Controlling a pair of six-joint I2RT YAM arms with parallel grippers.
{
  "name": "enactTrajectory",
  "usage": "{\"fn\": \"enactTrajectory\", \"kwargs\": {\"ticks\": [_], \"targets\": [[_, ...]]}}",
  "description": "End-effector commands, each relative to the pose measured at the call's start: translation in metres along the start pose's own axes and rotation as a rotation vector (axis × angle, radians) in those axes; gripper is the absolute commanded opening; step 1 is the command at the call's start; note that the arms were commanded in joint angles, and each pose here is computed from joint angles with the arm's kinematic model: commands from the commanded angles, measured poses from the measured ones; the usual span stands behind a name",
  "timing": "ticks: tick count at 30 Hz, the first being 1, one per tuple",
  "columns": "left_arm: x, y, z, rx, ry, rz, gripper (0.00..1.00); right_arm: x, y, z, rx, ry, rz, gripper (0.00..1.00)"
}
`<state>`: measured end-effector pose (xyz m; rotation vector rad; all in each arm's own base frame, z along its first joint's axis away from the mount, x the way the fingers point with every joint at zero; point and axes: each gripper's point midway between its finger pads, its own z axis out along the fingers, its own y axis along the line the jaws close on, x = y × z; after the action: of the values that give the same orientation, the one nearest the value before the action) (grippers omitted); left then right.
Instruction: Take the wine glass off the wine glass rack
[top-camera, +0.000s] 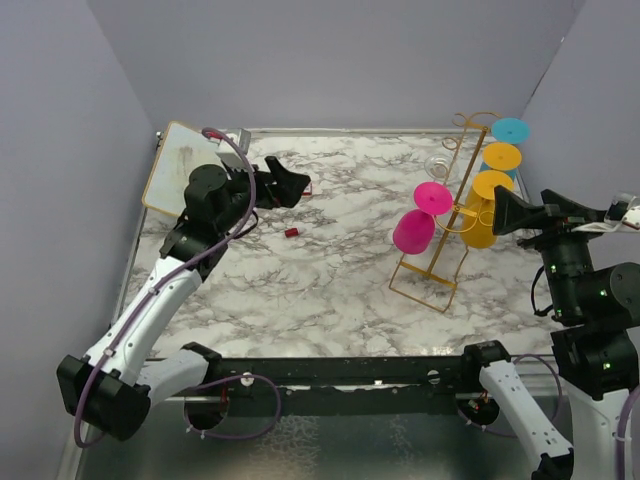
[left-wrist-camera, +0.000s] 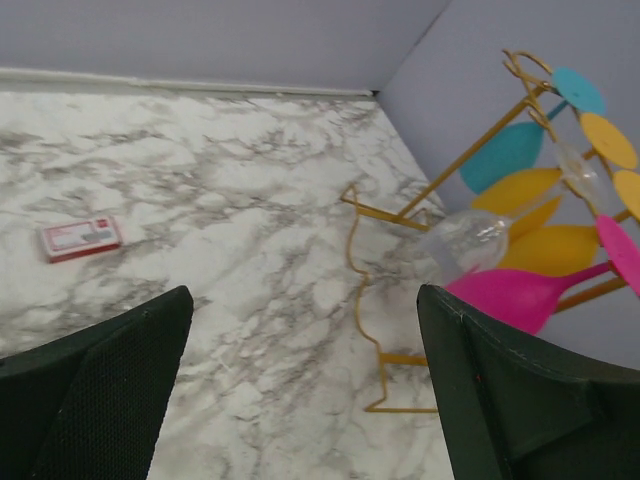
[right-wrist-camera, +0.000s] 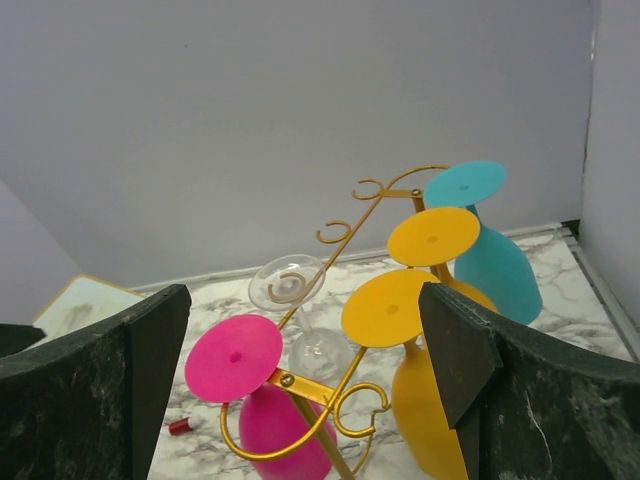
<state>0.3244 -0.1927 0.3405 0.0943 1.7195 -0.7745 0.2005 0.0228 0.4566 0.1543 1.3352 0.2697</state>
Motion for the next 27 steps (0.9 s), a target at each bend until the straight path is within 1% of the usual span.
{"fn": "enactTrajectory", "kwargs": {"ticks": [1,2,5,8,14,16,18,21,22,24,27], "targets": [[0.012,-0.059,0.007,0.284,0.080,-0.316,0.95,-0.001,0.015,-0.005,-0.074,0.018,0.047,0.99],[0.014,-0.067,0.008,0.316,0.101,-0.356,0.95,-0.002,0.015,-0.005,-0.072,0.016,0.050,0.99],[0.018,-0.092,0.007,0.386,0.147,-0.415,0.94,-0.001,0.013,-0.007,-0.061,0.015,0.063,1.00],[0.028,-0.114,0.008,0.423,0.200,-0.497,0.92,0.000,0.016,-0.009,-0.073,0.022,0.070,1.00],[0.055,-0.153,0.017,0.397,0.307,-0.677,0.73,0.004,0.015,-0.008,-0.063,0.038,0.094,0.97],[0.062,-0.168,0.019,0.395,0.344,-0.714,0.68,0.005,0.014,-0.007,-0.059,0.041,0.099,0.97],[0.065,-0.182,0.023,0.386,0.364,-0.723,0.65,0.005,0.014,-0.007,-0.057,0.044,0.105,0.96],[0.066,-0.203,0.026,0.396,0.372,-0.712,0.65,0.007,0.014,-0.006,-0.054,0.051,0.110,0.96],[0.067,-0.208,0.029,0.400,0.377,-0.704,0.63,0.008,0.013,-0.006,-0.051,0.052,0.110,0.95],[0.067,-0.215,0.034,0.396,0.382,-0.674,0.60,0.009,0.013,-0.005,-0.047,0.053,0.112,0.95],[0.076,-0.216,0.044,0.328,0.398,-0.616,0.56,0.008,0.012,-0.004,-0.040,0.052,0.116,0.95]]}}
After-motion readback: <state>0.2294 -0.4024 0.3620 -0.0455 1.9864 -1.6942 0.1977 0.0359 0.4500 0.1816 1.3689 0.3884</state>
